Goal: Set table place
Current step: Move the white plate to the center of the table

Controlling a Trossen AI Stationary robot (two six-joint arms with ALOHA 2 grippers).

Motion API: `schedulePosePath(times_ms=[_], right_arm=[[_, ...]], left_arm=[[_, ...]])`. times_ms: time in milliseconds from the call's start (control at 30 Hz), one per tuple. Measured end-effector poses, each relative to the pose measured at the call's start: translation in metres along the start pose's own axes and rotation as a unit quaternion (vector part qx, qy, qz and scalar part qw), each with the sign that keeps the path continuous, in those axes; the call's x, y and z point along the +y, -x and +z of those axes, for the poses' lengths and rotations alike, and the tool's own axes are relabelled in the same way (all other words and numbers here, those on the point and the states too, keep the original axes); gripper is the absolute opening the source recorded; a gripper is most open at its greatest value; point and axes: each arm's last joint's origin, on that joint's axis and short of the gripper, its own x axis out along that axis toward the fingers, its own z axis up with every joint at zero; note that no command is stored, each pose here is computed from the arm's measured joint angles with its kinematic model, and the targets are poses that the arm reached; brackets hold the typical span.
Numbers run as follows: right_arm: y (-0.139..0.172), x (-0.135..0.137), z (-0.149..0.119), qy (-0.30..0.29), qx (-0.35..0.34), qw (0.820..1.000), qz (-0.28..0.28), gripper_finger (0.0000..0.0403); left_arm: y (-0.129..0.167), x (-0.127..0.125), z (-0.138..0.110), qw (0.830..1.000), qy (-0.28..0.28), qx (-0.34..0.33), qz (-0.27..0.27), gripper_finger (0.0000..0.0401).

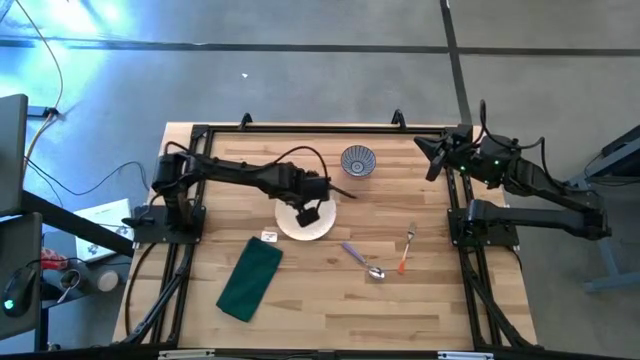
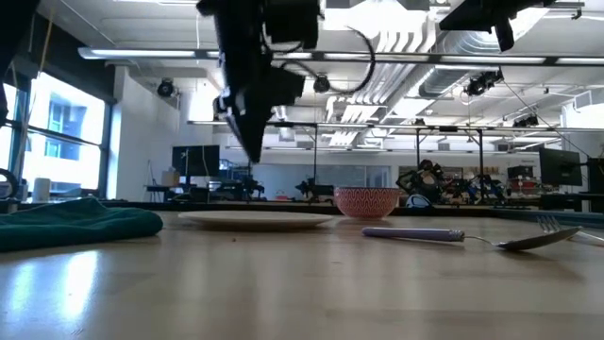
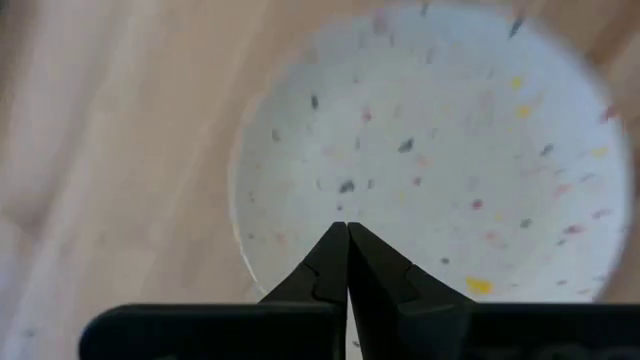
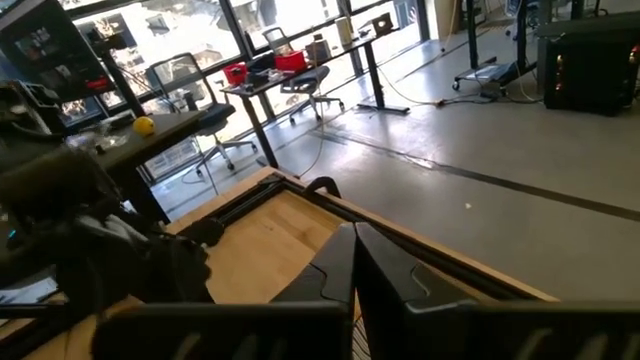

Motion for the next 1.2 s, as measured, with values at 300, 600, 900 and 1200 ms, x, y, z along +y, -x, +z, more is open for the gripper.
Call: schedulePosePath(times_ms=[300, 600, 900, 1200], right_arm=[[0.0, -0.001, -0.002, 0.003, 0.011, 1.0, -0.004, 0.0], [0.0, -0.001, -0.002, 0.003, 0.011, 1.0, -0.004, 0.0], [0.0, -0.001, -0.002, -0.001, 0.008, 1.0, -0.003, 0.0], [0.0, 0.0, -0.001, -0.003, 0.004, 1.0, -0.002, 0.0]], left_arm=[[-0.055, -0.002, -0.039, 0.998, 0.021, 0.046, -0.04, 0.0], [-0.061, -0.015, -0.049, 0.998, 0.007, 0.036, -0.045, 0.0], [-0.065, -0.024, -0.029, 0.993, 0.045, -0.044, -0.104, 0.0], [-0.068, -0.018, -0.015, 0.987, 0.089, -0.063, -0.119, 0.0]])
